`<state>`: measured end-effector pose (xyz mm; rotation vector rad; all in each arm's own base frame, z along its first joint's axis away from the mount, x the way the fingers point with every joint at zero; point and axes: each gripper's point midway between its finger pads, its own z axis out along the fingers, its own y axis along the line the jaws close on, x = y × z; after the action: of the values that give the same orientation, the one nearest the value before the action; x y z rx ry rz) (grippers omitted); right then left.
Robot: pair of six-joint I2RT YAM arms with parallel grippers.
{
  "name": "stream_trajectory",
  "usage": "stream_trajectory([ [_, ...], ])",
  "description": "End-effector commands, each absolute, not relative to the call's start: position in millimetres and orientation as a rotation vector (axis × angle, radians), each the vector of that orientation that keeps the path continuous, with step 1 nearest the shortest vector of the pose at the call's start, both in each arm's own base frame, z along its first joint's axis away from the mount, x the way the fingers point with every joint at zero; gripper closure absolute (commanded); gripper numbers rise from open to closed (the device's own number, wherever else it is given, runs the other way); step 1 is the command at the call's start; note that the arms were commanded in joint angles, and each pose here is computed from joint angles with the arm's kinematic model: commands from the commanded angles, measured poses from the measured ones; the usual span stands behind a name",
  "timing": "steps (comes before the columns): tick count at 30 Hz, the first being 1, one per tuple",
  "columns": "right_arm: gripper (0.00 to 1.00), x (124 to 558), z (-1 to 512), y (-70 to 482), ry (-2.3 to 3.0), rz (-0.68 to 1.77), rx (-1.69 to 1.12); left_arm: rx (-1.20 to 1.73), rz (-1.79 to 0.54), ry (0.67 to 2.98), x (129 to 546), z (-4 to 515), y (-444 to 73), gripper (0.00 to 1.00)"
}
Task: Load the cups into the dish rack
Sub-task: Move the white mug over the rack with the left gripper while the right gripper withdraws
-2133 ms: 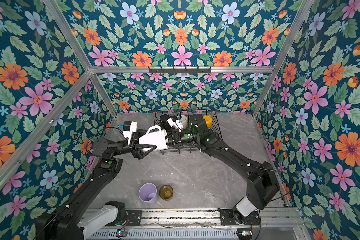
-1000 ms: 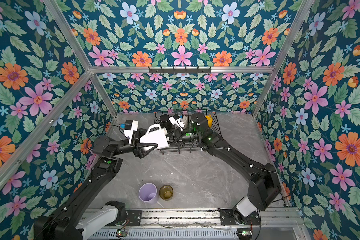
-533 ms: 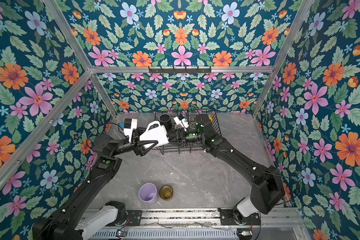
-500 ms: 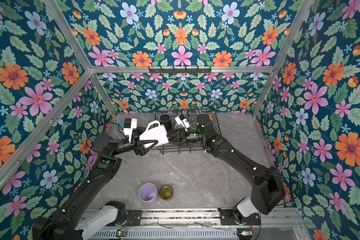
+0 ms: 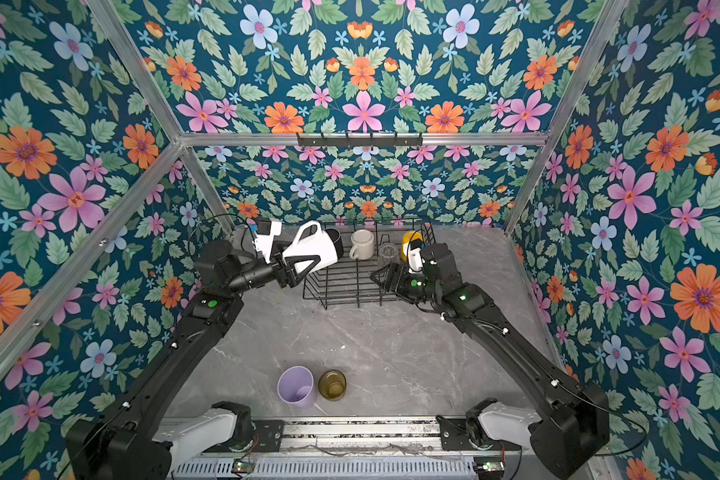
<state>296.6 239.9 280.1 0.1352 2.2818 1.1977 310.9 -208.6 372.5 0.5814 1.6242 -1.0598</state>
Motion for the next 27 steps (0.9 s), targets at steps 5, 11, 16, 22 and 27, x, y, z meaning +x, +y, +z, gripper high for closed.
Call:
stream_trajectory([
  [5, 0.01, 297.1, 254.5, 182.6, 2.245, 0.803, 0.204, 0.456, -0.877, 1.876, 351.3, 338.6, -194.5, 1.0],
  [11, 0.01, 288.0, 256.0, 166.0, 2.208, 0.739, 0.209, 0.423, -0.773, 2.066, 375.2, 309.0, -199.6, 1.0],
  [16, 0.01, 279.0, 251.8, 159.1, 2.226, 0.707, 0.197, 0.446, -0.616, 2.246, 393.3, 279.7, -207.9, 1.0],
  [22, 0.01, 272.3, 251.6, 154.9, 2.228, 0.696, 0.18, 0.499, -0.405, 2.403, 410.3, 247.5, -215.5, 1.0],
  [27, 0.01, 266.0, 246.2, 151.2, 2.241, 0.686, 0.178, 0.546, -0.289, 2.465, 420.6, 226.5, -224.7, 1.0],
])
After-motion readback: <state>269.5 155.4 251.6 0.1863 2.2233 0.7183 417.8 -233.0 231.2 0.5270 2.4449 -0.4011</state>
